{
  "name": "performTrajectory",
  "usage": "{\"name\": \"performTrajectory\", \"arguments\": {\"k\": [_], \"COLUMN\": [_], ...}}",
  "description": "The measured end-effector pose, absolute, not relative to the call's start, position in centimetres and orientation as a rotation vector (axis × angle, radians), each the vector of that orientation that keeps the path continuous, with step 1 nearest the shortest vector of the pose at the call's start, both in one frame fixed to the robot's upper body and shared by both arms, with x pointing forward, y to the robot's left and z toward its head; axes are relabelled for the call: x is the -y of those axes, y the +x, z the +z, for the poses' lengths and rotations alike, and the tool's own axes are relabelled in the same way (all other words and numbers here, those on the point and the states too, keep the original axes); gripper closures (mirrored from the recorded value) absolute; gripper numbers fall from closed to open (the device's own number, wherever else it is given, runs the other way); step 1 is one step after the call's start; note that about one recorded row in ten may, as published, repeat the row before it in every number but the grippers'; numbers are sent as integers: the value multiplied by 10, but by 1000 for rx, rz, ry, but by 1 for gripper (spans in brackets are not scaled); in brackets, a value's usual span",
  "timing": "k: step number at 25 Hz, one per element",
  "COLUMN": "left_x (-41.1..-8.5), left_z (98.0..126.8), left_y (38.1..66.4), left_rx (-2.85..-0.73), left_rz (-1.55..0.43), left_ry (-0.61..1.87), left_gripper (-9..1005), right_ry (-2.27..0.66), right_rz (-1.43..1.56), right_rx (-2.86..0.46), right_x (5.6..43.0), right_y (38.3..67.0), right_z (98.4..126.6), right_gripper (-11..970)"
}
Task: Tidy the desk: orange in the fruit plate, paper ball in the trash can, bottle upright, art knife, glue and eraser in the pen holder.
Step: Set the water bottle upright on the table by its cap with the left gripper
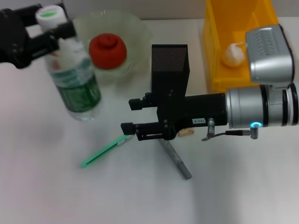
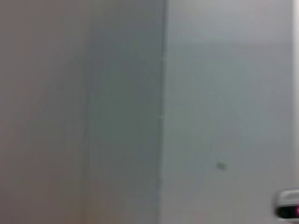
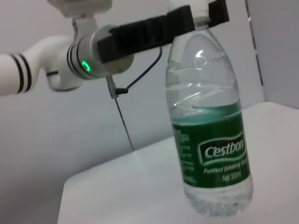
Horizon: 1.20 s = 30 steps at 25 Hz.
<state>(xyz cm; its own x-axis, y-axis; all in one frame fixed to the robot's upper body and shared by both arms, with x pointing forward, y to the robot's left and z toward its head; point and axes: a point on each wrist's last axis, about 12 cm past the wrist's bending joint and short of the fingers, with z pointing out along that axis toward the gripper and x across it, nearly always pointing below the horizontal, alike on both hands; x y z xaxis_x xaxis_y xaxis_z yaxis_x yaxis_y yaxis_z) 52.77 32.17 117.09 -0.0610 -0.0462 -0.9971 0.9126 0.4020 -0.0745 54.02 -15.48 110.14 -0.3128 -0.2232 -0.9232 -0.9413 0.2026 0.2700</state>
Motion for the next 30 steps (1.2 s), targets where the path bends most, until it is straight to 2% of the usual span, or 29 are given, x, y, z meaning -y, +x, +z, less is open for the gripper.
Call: {"name": "performTrajectory", "arguments": {"k": [2, 6, 8, 16, 30], "left_x": [-334, -338, -347, -348, -354], "left_z": [1170, 1168, 1158, 1134, 1114], "left_y": [528, 528, 532, 539, 546], "left_rx": [-1414, -1416, -1454, -1503, -1517], "left_rz": [-890, -858, -742, -657, -512], "left_ry": [783, 762, 669, 576, 487], "left_gripper": [546, 547, 545, 531, 506], "right_ry": [-1071, -1044, -1027, -975, -911], "right_rz": [1165, 1141, 1133, 1109, 1128], "right_rx": [-1677, -1634, -1604, -1375, -1420], "right_x": [159, 166, 170, 186, 193], "right_y": [539, 537, 535, 515, 508], "right_z": [1101, 1101, 1101, 1094, 1078], "right_gripper": [266, 266, 266, 267, 267]}}
